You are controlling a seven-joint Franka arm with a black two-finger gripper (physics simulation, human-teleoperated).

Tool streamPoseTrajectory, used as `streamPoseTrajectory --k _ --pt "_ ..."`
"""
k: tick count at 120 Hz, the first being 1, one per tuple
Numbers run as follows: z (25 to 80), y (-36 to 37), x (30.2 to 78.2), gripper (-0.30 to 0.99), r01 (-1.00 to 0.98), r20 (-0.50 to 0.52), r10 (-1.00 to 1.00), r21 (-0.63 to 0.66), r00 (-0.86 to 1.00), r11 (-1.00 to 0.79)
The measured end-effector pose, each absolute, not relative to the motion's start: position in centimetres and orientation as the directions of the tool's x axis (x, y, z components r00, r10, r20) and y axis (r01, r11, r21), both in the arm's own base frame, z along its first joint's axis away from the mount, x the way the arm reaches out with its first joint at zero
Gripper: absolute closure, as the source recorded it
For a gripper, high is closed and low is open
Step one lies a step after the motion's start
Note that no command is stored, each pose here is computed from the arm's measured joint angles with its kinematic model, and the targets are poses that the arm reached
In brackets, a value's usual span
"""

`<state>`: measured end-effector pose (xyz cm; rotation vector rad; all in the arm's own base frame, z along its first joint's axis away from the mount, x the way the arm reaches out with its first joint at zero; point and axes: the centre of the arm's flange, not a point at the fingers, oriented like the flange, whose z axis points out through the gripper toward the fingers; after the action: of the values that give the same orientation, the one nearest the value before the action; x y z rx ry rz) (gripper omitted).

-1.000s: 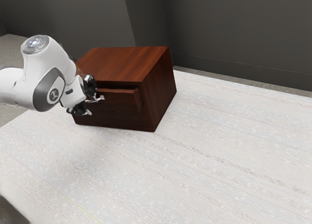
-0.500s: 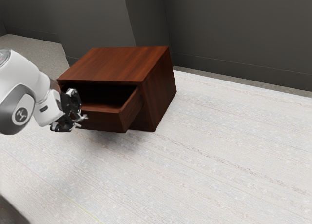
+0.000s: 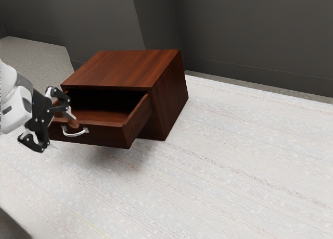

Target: Pull the drawer handle with one arm to open the drawer

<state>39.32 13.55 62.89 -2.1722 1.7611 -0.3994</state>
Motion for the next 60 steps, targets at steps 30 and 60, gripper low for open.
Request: streamPoseTrajectory --k 30,60 --pt "69.4 9.6 47.6 0.02 -0.850 0.007 -0.876 -0.241 0.482 -0.469" --pt "70.4 6.0 47.7 0.00 -0.700 0.017 -0.712 -0.168 0.702 -0.695"
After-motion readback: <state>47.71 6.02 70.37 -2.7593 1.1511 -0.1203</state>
